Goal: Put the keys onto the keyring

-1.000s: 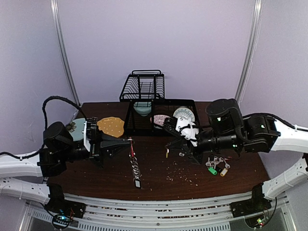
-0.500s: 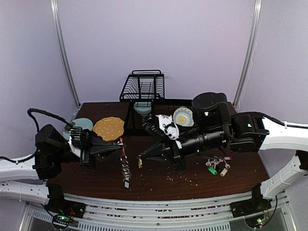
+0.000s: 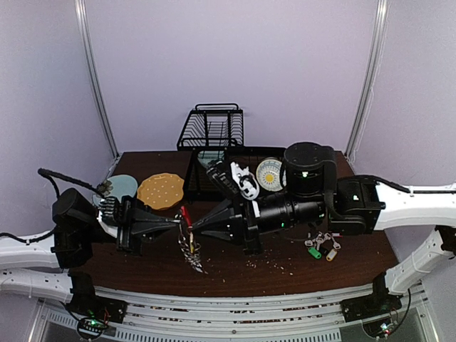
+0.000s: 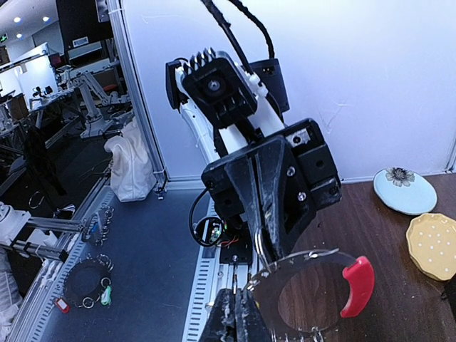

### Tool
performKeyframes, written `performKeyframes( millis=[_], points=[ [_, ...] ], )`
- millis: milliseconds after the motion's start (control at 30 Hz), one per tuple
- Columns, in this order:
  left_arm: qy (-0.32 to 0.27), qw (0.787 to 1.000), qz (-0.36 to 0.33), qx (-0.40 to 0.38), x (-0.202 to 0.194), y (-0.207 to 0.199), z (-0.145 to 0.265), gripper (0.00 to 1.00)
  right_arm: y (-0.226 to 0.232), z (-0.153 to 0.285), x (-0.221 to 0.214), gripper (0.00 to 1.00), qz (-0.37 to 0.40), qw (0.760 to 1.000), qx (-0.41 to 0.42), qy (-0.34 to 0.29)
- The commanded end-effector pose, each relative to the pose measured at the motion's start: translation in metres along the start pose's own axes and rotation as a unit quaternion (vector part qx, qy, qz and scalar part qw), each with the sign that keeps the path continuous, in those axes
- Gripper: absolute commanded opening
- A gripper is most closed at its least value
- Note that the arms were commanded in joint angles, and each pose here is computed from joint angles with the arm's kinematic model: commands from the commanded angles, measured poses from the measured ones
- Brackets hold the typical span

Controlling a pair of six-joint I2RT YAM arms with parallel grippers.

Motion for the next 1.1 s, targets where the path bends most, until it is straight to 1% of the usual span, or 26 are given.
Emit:
performKeyframes(
  millis=[0, 167, 333, 600, 1067],
  points=[
    [-0.035, 0.999, -0.033, 0.004, 0.007, -0.001, 0.003, 0.0, 0.004, 0.001, -0.008, 0.0, -0.022, 0.999, 0.017, -0.047],
    [-0.037, 0.999, -0.035, 0.004, 0.007, -0.002, 0.003, 0.0, 0.001, -0.008, -0.013, 0.0, -0.03, 0.999, 0.013, -0.033],
    [-0.034, 0.999, -0.033, 0.001, 0.007, -0.002, 0.002, 0.0, 0.0, -0.01, -0.012, 0.0, -0.027, 0.998, 0.017, -0.046],
    [-0.035, 0.999, -0.033, -0.002, 0.007, -0.003, 0.002, 0.0, -0.01, -0.009, -0.01, 0.0, -0.032, 0.998, -0.001, -0.058],
    [-0.034, 0.999, -0.027, -0.017, 0.007, -0.004, 0.001, 0.0, -0.018, -0.01, -0.014, 0.0, -0.034, 0.998, -0.016, -0.056]
  ],
)
Point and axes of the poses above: each gripper's point midway between its finger pads, its own z axis back along the fingers, its own y axis along the line the jaws close on, x = y × z, the point moved 9 cm from there along z, back along the fingers, and after that the axes turned 7 degrees about z, right-handed, at the moved point
